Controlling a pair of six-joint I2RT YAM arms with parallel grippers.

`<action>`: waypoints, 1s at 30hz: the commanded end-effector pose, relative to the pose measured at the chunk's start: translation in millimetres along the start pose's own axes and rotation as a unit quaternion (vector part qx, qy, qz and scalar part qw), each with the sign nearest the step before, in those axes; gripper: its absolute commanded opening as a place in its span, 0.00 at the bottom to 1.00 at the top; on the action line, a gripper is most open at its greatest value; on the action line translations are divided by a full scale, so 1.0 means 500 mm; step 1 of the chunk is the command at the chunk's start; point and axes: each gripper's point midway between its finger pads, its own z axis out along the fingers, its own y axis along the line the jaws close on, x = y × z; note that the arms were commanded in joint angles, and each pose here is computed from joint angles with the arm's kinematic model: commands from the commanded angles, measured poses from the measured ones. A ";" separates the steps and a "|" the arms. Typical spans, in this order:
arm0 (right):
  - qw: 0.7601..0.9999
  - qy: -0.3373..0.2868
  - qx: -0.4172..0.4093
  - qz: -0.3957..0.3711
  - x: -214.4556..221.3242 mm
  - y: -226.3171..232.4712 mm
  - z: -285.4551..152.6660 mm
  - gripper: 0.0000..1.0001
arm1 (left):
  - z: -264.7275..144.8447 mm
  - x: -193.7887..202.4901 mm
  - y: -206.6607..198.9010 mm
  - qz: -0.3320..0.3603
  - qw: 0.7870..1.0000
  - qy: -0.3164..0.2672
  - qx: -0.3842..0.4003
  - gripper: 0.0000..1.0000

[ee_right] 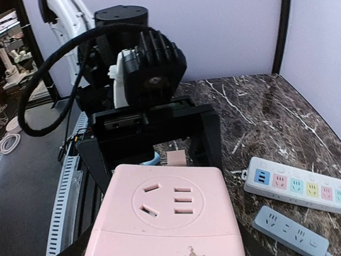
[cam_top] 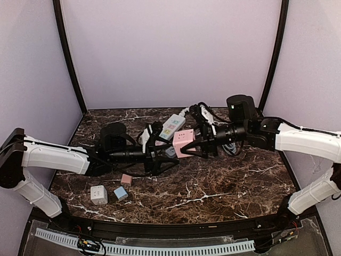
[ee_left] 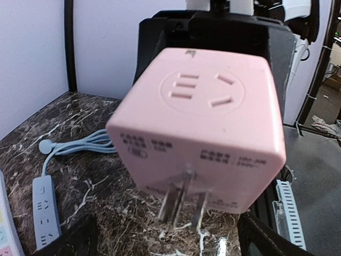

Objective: Insert the plug

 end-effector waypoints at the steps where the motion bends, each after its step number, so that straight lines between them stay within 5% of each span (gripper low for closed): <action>1: 0.989 0.001 0.145 0.028 -0.021 -0.077 -0.048 0.00 | -0.015 0.072 0.083 -0.001 0.991 0.070 -0.116 0.90; 15: 0.951 0.037 0.290 0.100 0.027 -0.140 -0.127 0.00 | 0.056 0.240 0.289 -0.094 0.928 0.258 -0.253 0.77; 30: 0.953 0.043 0.283 0.098 0.042 -0.132 -0.127 0.00 | 0.091 0.322 0.376 -0.103 0.886 0.333 -0.305 0.69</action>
